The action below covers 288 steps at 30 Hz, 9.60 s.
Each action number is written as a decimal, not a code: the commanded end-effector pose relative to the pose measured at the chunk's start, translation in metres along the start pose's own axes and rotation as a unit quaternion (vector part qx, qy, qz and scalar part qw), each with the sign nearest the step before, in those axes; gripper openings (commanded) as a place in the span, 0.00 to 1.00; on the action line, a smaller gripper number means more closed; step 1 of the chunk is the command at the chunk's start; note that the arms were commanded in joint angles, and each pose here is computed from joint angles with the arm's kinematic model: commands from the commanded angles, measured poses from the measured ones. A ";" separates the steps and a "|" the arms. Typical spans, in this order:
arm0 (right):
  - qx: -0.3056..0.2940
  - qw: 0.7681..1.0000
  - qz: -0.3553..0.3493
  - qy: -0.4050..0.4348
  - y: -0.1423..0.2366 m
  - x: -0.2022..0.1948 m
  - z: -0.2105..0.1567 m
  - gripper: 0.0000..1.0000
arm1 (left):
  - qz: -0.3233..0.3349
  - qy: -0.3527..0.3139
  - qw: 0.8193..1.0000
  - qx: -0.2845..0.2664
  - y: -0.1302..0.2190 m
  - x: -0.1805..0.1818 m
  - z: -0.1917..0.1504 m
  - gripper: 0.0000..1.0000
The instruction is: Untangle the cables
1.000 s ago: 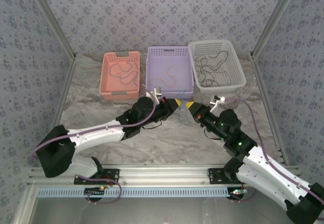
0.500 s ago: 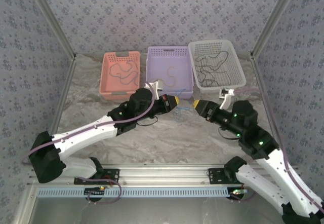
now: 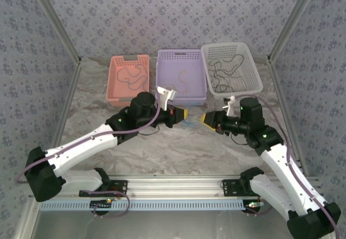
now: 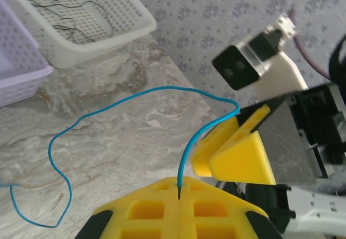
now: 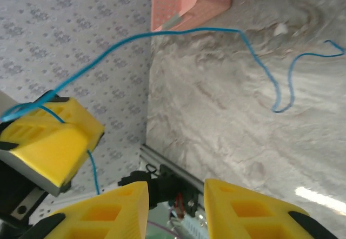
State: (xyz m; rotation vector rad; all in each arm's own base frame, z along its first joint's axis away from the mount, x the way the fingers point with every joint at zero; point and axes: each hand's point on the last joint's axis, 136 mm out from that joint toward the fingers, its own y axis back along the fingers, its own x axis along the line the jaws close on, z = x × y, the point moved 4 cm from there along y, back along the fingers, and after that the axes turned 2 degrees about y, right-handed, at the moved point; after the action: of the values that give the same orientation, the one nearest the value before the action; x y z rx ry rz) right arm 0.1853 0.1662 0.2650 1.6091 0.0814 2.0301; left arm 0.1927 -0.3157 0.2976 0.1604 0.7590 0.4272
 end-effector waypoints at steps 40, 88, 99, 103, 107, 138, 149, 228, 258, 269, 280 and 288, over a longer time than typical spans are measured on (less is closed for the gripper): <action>-0.141 0.984 0.027 -0.107 0.008 -0.008 -0.003 0.00 | 0.034 0.007 0.990 -0.134 0.015 0.018 0.017 0.00; -0.339 0.898 -0.274 -0.064 0.113 -0.090 0.064 0.00 | 0.296 -0.274 0.877 0.262 -0.139 0.071 -0.098 0.47; -0.333 0.905 -0.256 -0.067 0.111 -0.091 0.078 0.00 | 0.233 -0.296 0.844 0.382 -0.177 0.109 -0.103 0.52; -0.332 0.906 -0.254 -0.070 0.110 -0.092 0.080 0.00 | 0.218 -0.290 0.845 0.393 -0.187 0.115 -0.102 0.52; -0.333 0.905 -0.254 -0.073 0.110 -0.093 0.080 0.00 | 0.196 -0.282 0.853 0.393 -0.195 0.113 -0.105 0.51; -0.336 0.904 -0.255 -0.075 0.112 -0.093 0.077 0.00 | 0.206 -0.220 0.889 0.344 -0.210 0.128 -0.102 0.01; -0.355 0.887 -0.279 -0.093 0.128 -0.101 0.062 0.00 | 0.244 -0.051 0.963 0.104 -0.130 0.124 -0.032 0.00; -0.287 0.938 -0.152 0.119 0.060 0.026 0.083 0.37 | 0.174 0.094 0.841 -0.503 0.256 0.007 0.245 0.00; -0.158 0.940 -0.053 0.298 -0.011 0.077 0.049 0.65 | 0.253 0.109 0.864 -0.421 0.188 0.170 0.301 0.00; -0.152 0.941 -0.076 0.293 -0.015 0.062 0.048 0.65 | 0.310 0.160 0.873 -0.342 0.139 0.268 0.264 0.00; -0.132 0.946 -0.086 0.285 -0.031 0.048 0.048 0.65 | 0.342 0.237 0.874 -0.252 0.094 0.369 0.233 0.00; -0.121 0.947 -0.092 0.284 -0.043 0.039 0.050 0.65 | 0.386 0.278 0.852 -0.218 0.082 0.418 0.196 0.00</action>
State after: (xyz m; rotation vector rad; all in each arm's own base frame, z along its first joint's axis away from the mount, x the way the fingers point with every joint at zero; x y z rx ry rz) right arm 0.2385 0.2037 0.2944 0.8321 0.1902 2.1646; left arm 0.5679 -0.0641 0.1912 -0.0997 1.1526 1.4363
